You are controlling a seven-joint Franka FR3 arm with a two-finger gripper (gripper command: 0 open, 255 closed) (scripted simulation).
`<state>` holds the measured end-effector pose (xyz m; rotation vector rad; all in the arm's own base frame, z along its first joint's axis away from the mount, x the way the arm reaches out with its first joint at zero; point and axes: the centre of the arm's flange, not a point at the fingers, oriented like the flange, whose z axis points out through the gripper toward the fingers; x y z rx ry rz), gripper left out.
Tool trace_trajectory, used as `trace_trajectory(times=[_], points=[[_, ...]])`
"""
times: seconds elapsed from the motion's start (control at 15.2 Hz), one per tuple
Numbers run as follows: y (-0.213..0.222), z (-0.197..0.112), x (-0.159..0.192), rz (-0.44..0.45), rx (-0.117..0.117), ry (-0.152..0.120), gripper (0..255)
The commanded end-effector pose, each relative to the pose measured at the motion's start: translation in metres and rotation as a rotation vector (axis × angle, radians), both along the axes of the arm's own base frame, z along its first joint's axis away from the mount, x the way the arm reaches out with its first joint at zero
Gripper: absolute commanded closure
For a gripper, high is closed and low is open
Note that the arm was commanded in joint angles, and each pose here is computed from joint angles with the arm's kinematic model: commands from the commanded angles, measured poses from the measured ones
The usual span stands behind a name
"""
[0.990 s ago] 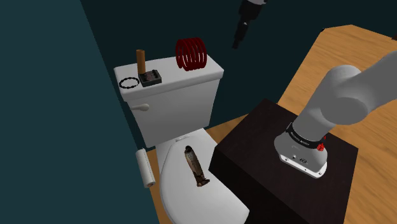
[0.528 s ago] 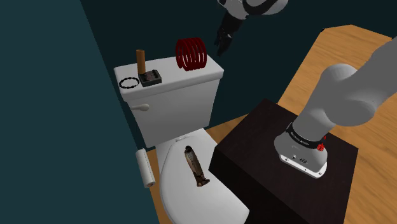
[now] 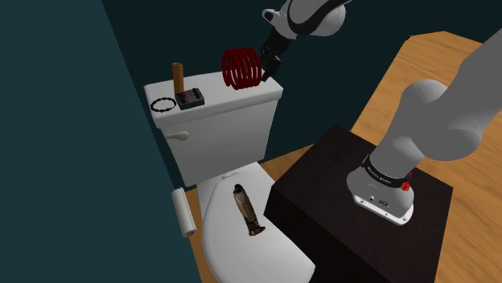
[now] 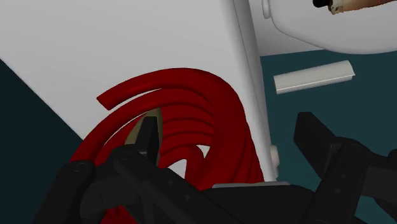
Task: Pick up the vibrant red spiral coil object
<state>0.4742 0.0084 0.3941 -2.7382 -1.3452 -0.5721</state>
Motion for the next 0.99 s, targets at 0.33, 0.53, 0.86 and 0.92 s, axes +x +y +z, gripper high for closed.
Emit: trace_trajectory(times=[0.33, 0.53, 0.86, 0.92], points=[[0.0005, -0.0194, 0.0006, 0.001, 0.000, -0.001, 255], [0.0005, -0.0193, 0.0003, 0.001, 0.000, -0.001, 255], [0.0004, -0.0190, 0.0003, 0.001, 0.000, -0.001, 255], [0.0004, -0.0137, 0.0003, 0.001, 0.000, -0.001, 255]])
